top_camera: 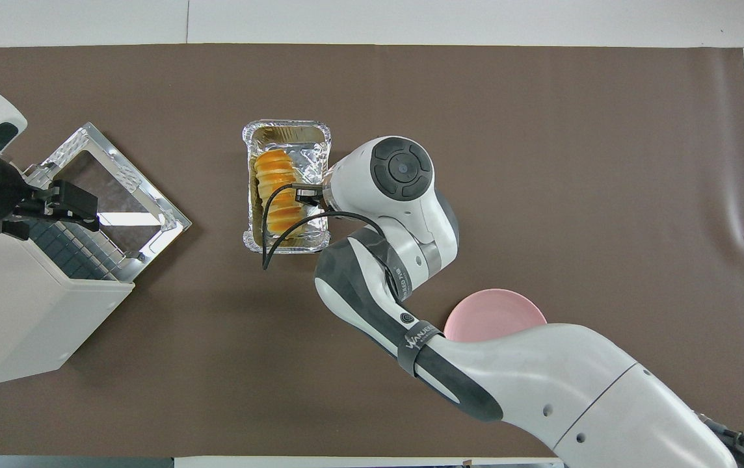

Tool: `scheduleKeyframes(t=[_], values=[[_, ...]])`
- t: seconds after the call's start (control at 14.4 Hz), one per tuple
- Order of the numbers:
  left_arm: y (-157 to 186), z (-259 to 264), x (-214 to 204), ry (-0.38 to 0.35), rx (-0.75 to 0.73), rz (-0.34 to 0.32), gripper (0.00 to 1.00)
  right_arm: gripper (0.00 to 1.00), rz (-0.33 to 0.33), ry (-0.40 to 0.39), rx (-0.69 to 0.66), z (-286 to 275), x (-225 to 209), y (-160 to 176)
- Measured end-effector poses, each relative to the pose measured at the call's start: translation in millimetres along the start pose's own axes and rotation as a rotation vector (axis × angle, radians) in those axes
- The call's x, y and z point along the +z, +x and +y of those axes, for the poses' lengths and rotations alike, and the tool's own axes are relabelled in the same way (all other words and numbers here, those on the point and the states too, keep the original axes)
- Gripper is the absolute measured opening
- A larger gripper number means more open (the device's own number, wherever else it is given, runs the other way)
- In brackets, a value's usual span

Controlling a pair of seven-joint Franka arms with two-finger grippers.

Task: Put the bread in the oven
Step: 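Grip the foil tray edge and slide it toward the toaster oven, then release the foil tray and withdraw the right gripper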

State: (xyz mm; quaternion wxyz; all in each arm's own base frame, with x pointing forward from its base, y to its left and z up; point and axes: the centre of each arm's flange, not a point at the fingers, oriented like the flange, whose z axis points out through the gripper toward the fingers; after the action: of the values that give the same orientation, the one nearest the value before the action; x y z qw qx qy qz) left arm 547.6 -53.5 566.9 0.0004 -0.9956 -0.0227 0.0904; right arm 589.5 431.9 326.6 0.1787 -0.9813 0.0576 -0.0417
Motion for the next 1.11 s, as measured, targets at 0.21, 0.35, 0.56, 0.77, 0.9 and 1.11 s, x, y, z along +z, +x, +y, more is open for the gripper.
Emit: scheduleKeyframes(t=[0.21, 0.35, 0.56, 0.77, 0.9, 1.11], values=[[0, 0, 0, 0.0, 0.0, 0.0, 1.0, 0.06, -0.001, -0.007, 0.007, 9, 12, -1], [0, 0, 0, 0.0, 0.0, 0.0, 1.0, 0.29, -0.001, -0.013, 0.009, 12, 13, 0], [0, 0, 0, 0.0, 0.0, 0.0, 1.0, 0.59, 0.01, -0.044, -0.017, 16, 13, 2], [0, 0, 0, 0.0, 0.0, 0.0, 1.0, 0.88, 0.007, -0.111, -0.031, 24, -17, 20], [0, 0, 0, 0.0, 0.0, 0.0, 1.0, 1.0, 0.009, -0.138, -0.012, 31, -70, 41], [0, 0, 0, 0.0, 0.0, 0.0, 1.0, 1.0, 0.021, -0.174, -0.04, 59, -152, 63]])
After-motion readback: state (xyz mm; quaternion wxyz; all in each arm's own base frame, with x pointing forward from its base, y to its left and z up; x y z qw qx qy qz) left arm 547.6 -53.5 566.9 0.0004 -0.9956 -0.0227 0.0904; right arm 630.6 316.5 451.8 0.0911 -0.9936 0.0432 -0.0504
